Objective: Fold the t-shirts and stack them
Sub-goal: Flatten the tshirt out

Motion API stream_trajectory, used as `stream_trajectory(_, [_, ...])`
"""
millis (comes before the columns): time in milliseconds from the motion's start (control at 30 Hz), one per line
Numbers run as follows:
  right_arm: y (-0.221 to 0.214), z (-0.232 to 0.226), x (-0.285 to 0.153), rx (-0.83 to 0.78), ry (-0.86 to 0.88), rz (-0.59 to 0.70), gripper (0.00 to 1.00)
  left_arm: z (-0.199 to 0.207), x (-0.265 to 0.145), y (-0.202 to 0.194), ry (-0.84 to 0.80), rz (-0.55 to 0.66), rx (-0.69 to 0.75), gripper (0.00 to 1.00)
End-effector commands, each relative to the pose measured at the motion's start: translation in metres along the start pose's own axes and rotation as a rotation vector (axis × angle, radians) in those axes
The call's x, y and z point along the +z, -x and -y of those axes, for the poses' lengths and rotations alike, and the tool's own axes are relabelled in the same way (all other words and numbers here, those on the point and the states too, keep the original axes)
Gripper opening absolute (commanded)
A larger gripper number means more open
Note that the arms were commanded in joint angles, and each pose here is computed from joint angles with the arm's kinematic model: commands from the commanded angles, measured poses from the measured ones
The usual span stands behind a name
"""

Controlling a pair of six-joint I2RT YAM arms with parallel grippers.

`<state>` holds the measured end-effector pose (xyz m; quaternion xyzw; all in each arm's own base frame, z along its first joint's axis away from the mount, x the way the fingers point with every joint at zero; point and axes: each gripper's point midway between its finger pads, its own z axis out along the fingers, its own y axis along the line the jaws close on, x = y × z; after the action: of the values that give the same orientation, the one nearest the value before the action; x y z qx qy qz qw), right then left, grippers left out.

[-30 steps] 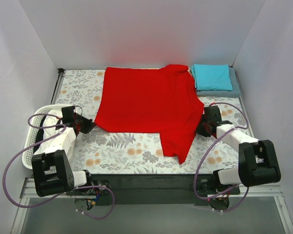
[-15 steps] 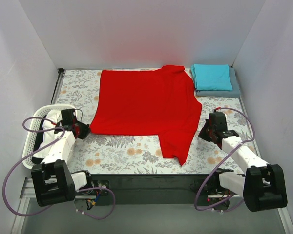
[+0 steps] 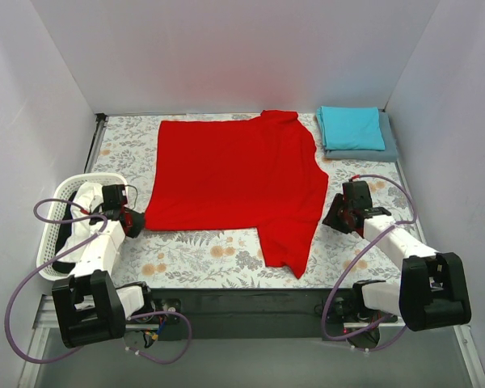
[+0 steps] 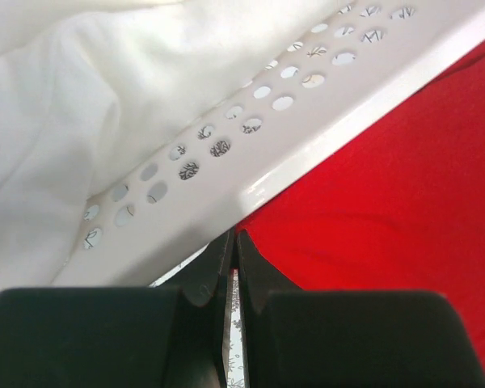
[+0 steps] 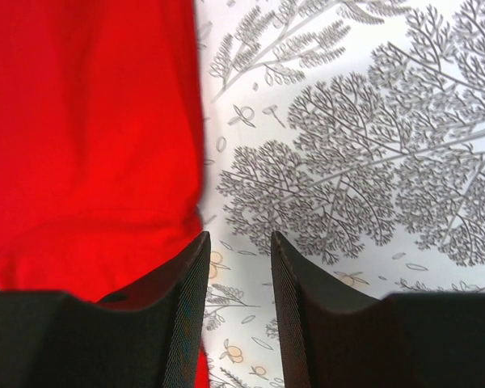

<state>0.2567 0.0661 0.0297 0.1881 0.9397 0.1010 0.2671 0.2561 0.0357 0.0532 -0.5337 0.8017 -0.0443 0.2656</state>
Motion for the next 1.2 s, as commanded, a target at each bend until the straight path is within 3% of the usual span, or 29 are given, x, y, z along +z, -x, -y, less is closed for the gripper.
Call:
stream_trajectory(0, [0.026,-0.022,-0.003,0.004,0.064,0.053,0.43,-0.013,-0.001,0.011,0.052,0.060,-0.016,0.00])
stream_trajectory(433, [0.029,-0.037,-0.008,0.000,0.115,0.067,0.43,-0.025,0.006,0.017,0.119,0.032,-0.038,0.00])
stream_trajectory(1067, [0.013,-0.048,0.022,-0.011,0.076,-0.005,0.43,-0.014,0.009,0.009,0.049,-0.021,-0.029,0.00])
stream_trajectory(1100, [0.012,-0.045,0.023,-0.010,0.065,-0.002,0.42,-0.014,0.009,0.007,0.044,-0.027,-0.027,0.00])
stream_trajectory(1167, [0.009,-0.040,0.023,-0.008,0.050,0.001,0.29,-0.013,0.010,0.006,0.038,-0.032,-0.026,0.00])
